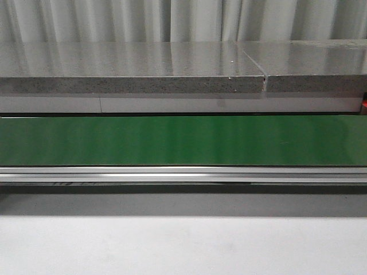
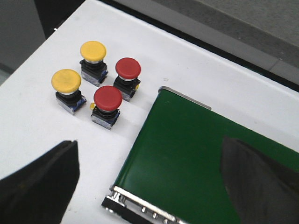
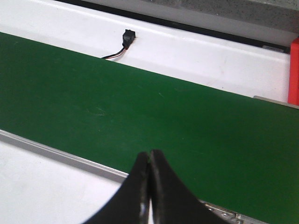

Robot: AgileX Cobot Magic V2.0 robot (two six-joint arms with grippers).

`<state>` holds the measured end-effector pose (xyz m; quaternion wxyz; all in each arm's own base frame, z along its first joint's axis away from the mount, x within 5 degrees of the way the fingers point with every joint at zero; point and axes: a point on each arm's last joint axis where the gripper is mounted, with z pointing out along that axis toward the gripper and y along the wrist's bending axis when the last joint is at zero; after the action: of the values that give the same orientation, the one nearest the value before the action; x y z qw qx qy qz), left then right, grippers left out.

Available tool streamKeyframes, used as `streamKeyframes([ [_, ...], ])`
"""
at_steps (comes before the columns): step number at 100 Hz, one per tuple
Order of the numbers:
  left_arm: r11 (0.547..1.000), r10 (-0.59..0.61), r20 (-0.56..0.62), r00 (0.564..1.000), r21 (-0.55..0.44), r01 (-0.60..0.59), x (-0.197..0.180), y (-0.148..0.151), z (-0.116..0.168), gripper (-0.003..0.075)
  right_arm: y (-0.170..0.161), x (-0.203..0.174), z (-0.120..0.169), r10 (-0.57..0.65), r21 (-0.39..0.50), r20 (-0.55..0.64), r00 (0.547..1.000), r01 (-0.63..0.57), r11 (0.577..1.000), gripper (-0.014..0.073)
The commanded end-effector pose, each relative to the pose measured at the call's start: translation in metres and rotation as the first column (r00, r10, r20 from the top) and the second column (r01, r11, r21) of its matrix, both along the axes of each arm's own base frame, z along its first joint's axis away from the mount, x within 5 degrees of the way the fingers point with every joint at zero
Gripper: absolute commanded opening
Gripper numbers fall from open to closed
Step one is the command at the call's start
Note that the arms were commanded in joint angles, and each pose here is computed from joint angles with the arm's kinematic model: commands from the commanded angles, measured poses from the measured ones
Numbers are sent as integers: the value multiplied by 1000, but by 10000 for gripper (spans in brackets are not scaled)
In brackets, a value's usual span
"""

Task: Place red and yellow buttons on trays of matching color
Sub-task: 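Move the left gripper over a red button beside the belt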

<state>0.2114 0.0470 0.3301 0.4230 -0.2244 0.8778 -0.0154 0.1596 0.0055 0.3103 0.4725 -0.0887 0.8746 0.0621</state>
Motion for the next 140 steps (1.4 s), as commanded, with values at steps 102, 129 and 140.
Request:
streamKeyframes([
  [102, 966, 150, -209, 966, -178, -189, 141, 66, -105, 608, -1, 2, 14, -22, 1, 78, 997, 22, 1000, -67],
  [129, 965, 143, -232, 962, -183, -188, 156, 70, -108, 608, -1, 1, 14, -22, 1, 78, 997, 22, 1000, -67],
  [140, 964, 140, -251, 958, -187, -190, 158, 71, -112, 608, -1, 1, 14, -22, 1, 78, 997, 22, 1000, -67],
])
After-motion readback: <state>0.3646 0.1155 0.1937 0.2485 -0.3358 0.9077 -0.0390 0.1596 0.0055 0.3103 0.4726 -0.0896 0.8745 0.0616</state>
